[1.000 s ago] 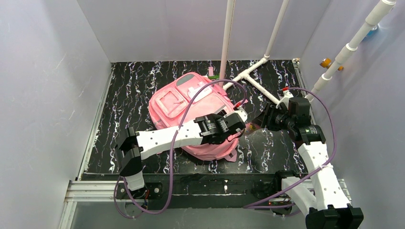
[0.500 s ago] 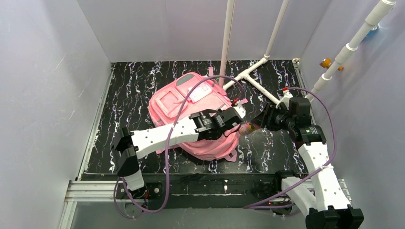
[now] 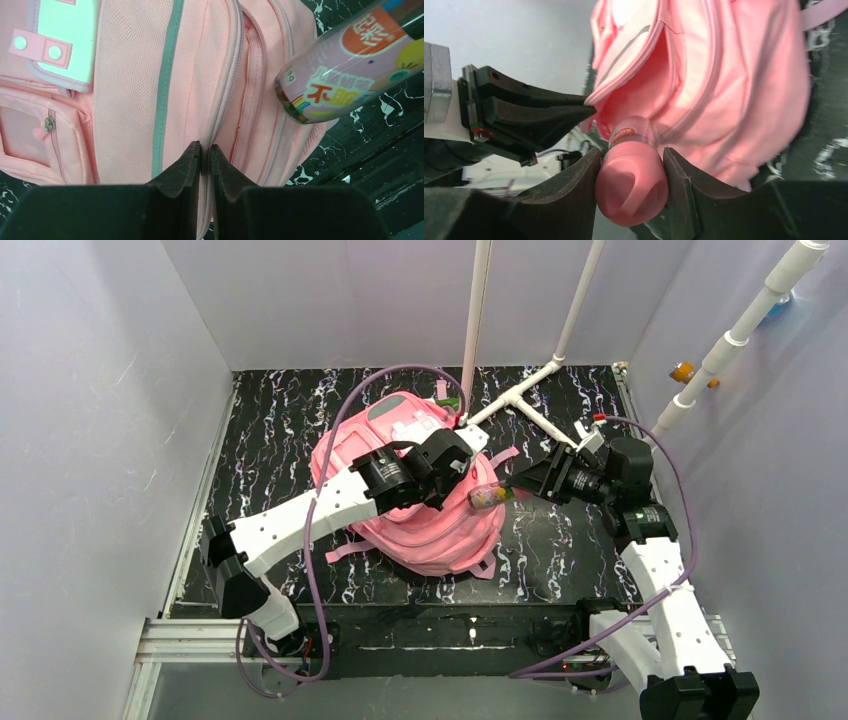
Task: Pack the student bag
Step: Place the stationery in the student bag.
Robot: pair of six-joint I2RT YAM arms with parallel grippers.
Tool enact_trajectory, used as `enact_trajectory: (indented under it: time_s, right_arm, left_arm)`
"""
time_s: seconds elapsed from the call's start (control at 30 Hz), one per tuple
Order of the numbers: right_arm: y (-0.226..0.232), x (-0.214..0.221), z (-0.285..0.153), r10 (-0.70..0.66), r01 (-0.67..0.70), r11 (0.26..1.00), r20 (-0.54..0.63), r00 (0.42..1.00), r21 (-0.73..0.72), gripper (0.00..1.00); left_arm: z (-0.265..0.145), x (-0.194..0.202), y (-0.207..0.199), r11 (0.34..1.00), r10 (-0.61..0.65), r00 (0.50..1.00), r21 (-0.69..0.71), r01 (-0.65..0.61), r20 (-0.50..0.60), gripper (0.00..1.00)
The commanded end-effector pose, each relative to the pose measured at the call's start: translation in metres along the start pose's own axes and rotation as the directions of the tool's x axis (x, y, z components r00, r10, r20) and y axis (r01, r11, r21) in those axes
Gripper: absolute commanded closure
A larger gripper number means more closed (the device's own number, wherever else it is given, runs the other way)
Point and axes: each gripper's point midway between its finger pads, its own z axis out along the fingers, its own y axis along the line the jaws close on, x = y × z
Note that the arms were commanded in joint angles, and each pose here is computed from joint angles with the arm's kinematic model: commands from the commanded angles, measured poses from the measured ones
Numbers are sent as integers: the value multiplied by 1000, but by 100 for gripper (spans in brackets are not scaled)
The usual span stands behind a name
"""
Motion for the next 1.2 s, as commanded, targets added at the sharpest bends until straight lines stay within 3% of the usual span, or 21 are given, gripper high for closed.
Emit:
enact_trajectory:
  time_s: [0.0, 0.3, 0.63, 0.83, 1.0, 1.17]
  right_arm:
    - [51, -21, 1, 103, -83, 955, 56, 993, -284, 99]
    - [61, -27, 50, 126, -110, 952, 38, 991, -284, 99]
    - [68, -1, 110, 191, -172, 939, 37, 981, -299, 99]
    - [44, 23, 129, 141, -139, 960, -6, 990, -245, 67]
    - [27, 19, 143, -12, 9, 991, -22, 1000, -130, 54]
    - [23, 17, 149, -79, 74, 990, -40, 996, -119, 31]
  left_arm:
    - [-52, -37, 21, 996, -88, 984, 11, 87, 158, 100]
    - [-86, -65, 26, 991, -131, 950, 63, 118, 283, 100]
    - [-84, -68, 21, 991, -126, 952, 80, 108, 280, 100]
    - [-83, -71, 21, 991, -123, 950, 76, 105, 287, 100]
    - [-79, -70, 17, 988, -142, 948, 95, 120, 284, 100]
    - [-81, -68, 15, 985, -160, 944, 112, 132, 288, 100]
